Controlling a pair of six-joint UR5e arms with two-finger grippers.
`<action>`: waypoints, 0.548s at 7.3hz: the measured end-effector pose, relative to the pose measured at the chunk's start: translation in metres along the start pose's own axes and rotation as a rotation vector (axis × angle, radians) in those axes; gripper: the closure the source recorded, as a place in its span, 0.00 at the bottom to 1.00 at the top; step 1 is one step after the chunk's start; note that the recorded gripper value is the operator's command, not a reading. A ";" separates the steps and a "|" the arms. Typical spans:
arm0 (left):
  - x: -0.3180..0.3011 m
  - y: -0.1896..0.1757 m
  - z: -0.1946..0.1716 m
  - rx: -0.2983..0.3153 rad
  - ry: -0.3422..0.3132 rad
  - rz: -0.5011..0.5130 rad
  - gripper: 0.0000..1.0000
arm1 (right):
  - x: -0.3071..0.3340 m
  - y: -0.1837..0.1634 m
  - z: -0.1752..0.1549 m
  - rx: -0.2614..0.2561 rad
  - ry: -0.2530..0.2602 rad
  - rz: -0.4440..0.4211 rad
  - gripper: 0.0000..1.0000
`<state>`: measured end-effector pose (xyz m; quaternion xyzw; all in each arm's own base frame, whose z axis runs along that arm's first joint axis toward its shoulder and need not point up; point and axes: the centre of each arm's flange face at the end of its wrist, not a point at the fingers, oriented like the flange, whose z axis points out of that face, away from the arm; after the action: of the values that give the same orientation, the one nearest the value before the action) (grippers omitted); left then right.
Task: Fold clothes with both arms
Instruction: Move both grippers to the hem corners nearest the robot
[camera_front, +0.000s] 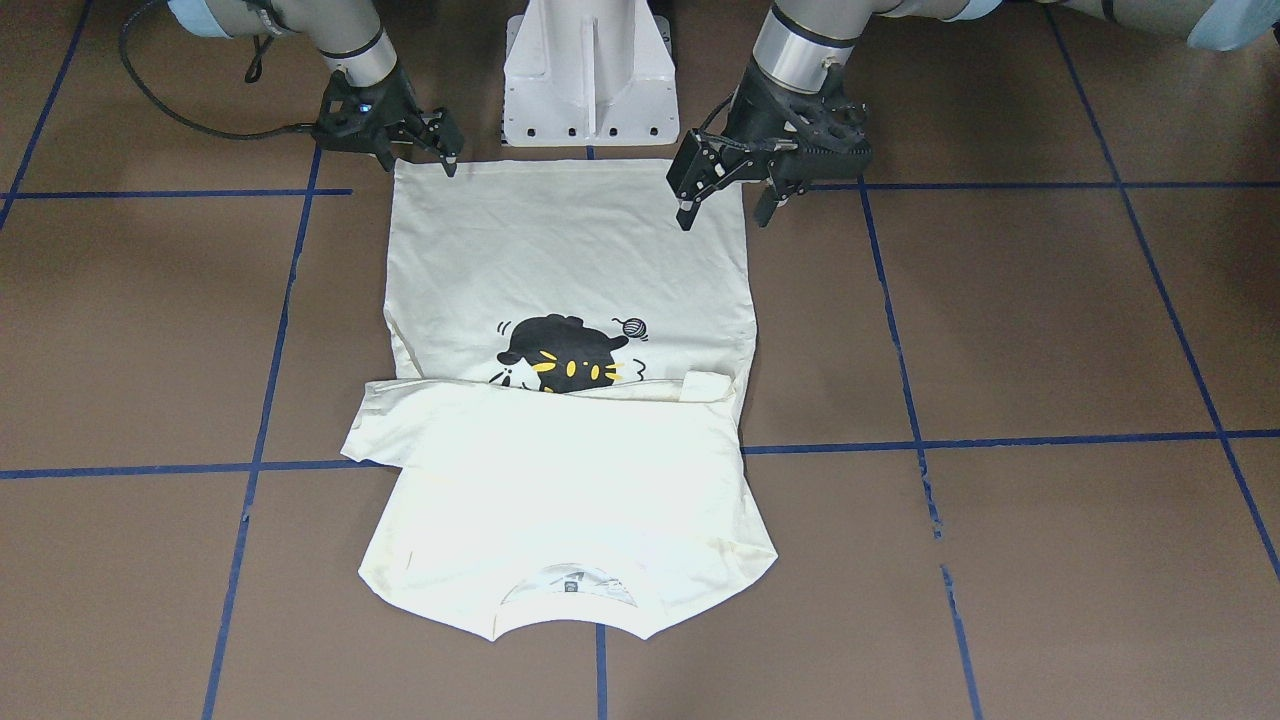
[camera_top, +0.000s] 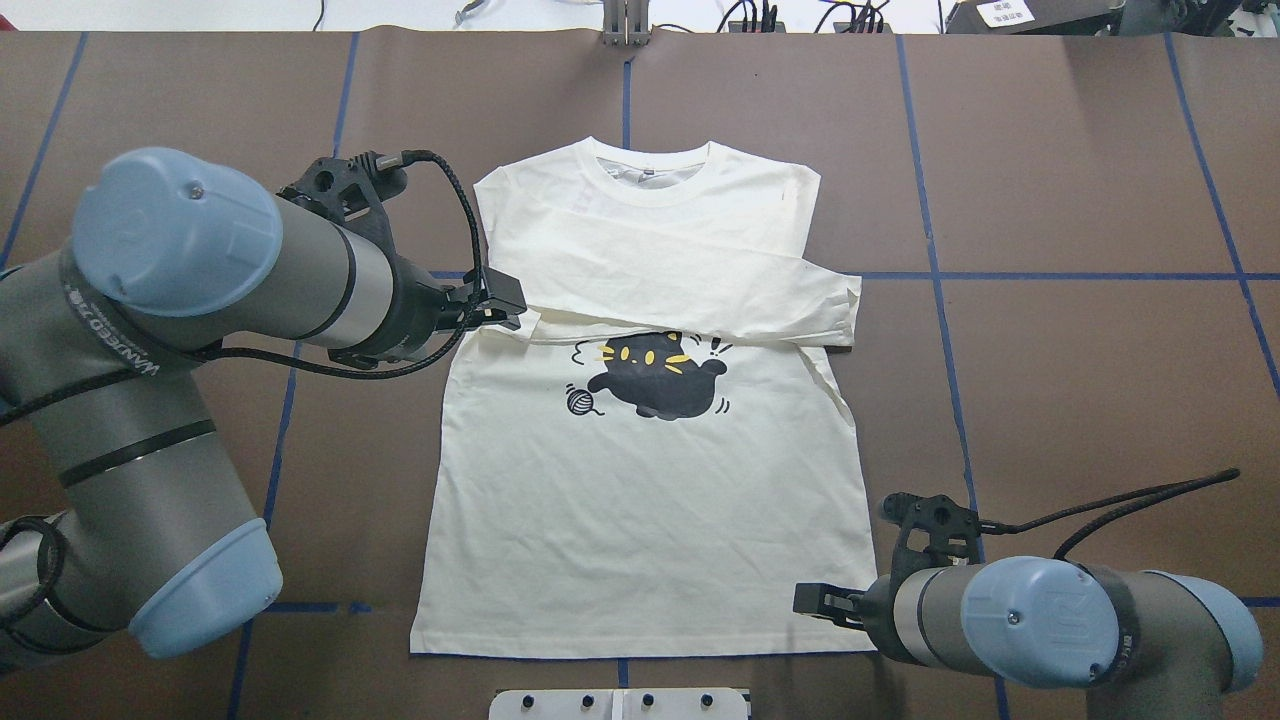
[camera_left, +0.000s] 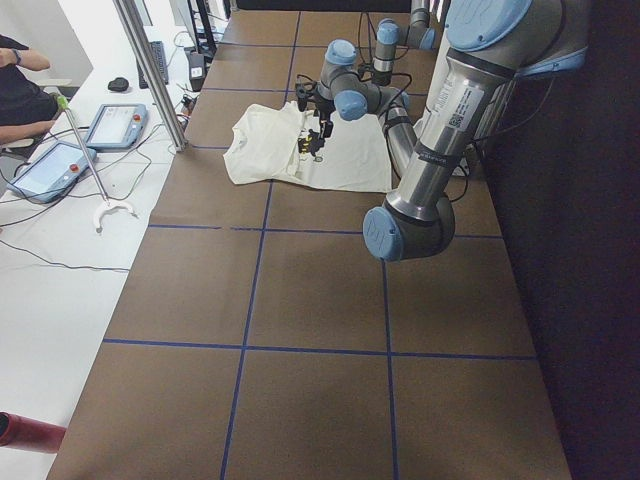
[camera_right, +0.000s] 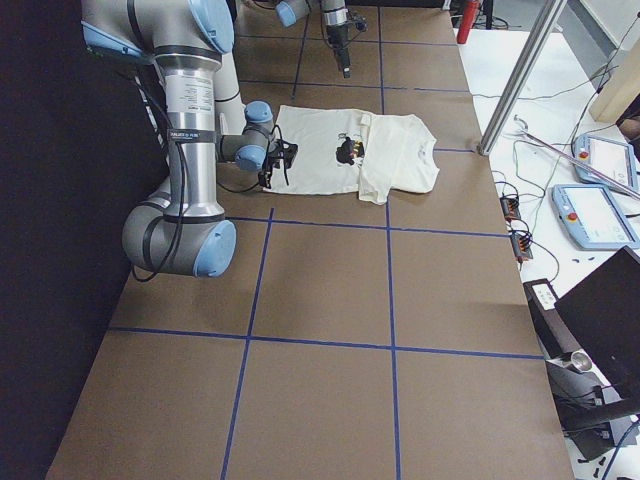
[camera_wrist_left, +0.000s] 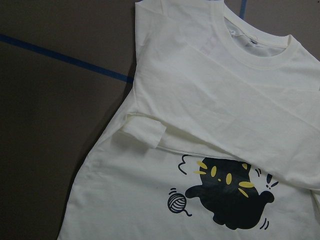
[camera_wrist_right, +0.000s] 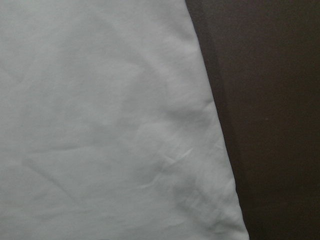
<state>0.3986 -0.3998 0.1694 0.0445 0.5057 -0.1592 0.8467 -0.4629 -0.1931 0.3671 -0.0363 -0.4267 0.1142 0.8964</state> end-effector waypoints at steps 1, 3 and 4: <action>0.000 0.000 0.000 0.001 0.001 0.000 0.00 | 0.003 0.000 0.002 -0.001 0.008 0.002 0.00; 0.002 0.001 -0.001 0.000 0.005 0.002 0.00 | 0.015 -0.002 0.007 0.001 0.034 0.005 0.05; 0.002 0.001 -0.001 0.000 0.006 0.002 0.00 | 0.020 -0.003 0.012 0.002 0.047 0.006 0.12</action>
<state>0.3990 -0.3992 0.1668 0.0455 0.5082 -0.1580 0.8454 -0.4593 -0.1916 0.3898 -0.0393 -0.4052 0.1165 0.9059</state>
